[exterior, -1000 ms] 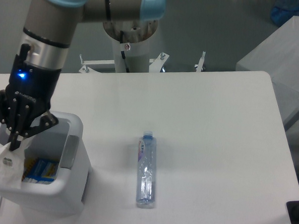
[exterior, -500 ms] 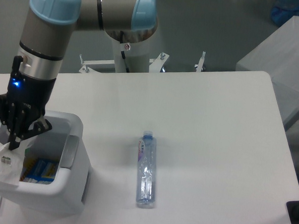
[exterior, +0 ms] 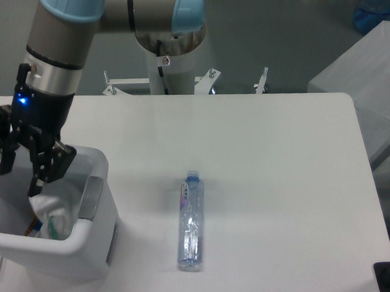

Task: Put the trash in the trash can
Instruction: 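Open the gripper to drop the wrapper into the bin, then move the open gripper over the clear water bottle and lower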

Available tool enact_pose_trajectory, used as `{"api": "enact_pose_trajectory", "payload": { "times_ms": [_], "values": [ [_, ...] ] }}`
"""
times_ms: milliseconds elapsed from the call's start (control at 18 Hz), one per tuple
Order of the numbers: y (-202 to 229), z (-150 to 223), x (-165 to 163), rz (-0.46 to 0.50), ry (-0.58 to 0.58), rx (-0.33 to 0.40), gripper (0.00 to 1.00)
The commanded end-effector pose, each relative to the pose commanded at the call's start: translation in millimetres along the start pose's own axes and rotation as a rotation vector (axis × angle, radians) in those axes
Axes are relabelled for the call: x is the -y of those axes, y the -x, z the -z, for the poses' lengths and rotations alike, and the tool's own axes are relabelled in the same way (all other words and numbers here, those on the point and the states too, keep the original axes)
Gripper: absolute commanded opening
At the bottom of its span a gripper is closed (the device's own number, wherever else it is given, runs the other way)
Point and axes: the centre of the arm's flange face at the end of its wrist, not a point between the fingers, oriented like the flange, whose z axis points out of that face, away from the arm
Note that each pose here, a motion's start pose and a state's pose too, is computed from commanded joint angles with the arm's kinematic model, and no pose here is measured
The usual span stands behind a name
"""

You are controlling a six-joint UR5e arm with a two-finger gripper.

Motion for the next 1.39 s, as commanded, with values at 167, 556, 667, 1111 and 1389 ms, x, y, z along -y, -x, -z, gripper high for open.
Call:
{"api": "enact_pose_trajectory", "payload": {
  "times_ms": [167,556,667,1111,1389],
  "values": [
    [54.3,36.9,9.6,0.222,-0.060,0.079,0.97],
    [168.9,15.1,-46.8,0.494,0.006,0.163,0.97],
    [183.5,-9.3,-68.7,0.527,0.058,0.163,0.97],
    [233.0,-101.2,-160.9,0.605,0.296,0.255,0.97],
    [250.2,-163.7,-210.8,0.580,0.442,0.291,0.97]
  ]
}}
